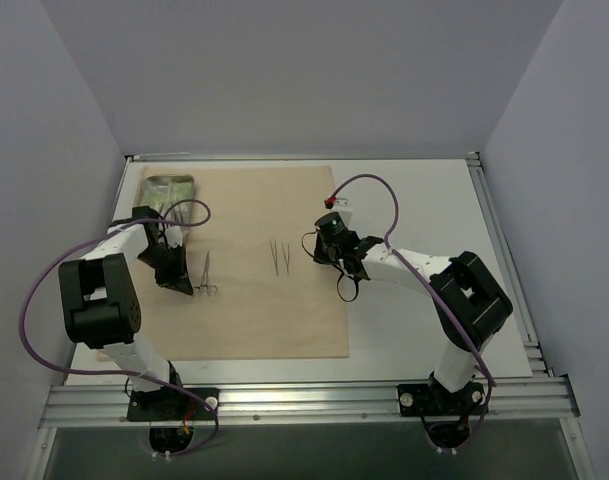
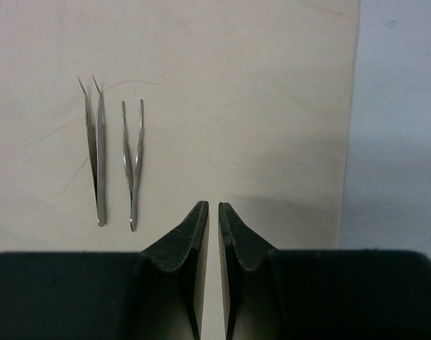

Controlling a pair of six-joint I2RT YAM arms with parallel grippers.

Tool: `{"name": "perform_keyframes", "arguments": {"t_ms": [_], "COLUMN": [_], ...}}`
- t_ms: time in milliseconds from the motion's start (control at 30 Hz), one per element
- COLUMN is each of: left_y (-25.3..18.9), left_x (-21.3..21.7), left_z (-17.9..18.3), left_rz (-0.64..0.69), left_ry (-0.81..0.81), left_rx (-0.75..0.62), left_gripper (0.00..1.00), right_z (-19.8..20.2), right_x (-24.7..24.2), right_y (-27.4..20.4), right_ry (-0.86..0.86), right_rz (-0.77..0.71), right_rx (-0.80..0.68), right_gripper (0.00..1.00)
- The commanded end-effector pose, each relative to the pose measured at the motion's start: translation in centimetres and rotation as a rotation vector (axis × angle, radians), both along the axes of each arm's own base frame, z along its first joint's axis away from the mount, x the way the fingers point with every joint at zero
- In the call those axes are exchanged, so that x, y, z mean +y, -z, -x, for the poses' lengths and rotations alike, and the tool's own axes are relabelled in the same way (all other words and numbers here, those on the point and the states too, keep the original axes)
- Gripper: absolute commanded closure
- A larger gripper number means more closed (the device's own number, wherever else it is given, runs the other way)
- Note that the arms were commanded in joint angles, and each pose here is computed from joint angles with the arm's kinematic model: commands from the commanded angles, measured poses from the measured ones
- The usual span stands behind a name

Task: Open and lay out the surgical kit
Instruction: Place the medical item in the surgical kit.

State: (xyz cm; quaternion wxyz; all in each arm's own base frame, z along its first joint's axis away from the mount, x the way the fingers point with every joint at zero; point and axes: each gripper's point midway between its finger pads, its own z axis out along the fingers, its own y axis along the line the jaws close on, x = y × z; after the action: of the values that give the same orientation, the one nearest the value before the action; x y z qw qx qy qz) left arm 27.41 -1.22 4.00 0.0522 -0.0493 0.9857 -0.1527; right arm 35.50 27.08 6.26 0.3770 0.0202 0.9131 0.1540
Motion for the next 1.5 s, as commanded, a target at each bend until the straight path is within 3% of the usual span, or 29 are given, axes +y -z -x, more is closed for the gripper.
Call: {"name": "perform_keyframes", "arguments": {"t_ms": [0,300,733,833,967,1033,1300,1467], "left_y": [-0.7,0.6,1.1,1.3,1.5,1.4,-0.7,-4.0], "left_x": [-0.4,0.2,0.9,0.8,1.0,0.9,1.6,1.5], "left_z": [-1.8,-1.3,-0.6,-0.6,-0.4,-0.3,-1.4,-2.7], "left_rz": [0.022,-0.002,-0.040,-0.044,-0.049,-0.049,-0.105,-0.165], "left_ry": [-0.017,-0.059,0.013,0.040,0.056,0.062,0.080,0.153], "left_rx": [-0.039,0.036,0.071,0.081,0.091,0.094,0.017,-0.112], "left_gripper": [0.98,0.97,0.94,0.90,0.74,0.71,0.70,0.70], "right_z": [-0.9,-1.4,-1.4,-1.3,-1.3,-1.3,-1.3,-1.2], "right_x": [-0.6,-1.3,-1.3,-1.3,-1.6,-1.5,-1.4,-1.6], "right_y": [-1.4,-2.5,-2.4,-2.3,-2.3,-2.3,-2.3,-2.4], "right_ry": [0.037,0.047,0.040,0.038,0.043,0.043,0.041,0.039], "right_rz": [0.022,0.041,0.043,0.046,0.050,0.050,0.044,0.044], "right_rx": [-0.030,-0.050,-0.042,-0.039,-0.041,-0.041,-0.043,-0.049], "right_gripper": [0.92,0.91,0.84,0.84,0.84,0.84,0.84,0.84]}}
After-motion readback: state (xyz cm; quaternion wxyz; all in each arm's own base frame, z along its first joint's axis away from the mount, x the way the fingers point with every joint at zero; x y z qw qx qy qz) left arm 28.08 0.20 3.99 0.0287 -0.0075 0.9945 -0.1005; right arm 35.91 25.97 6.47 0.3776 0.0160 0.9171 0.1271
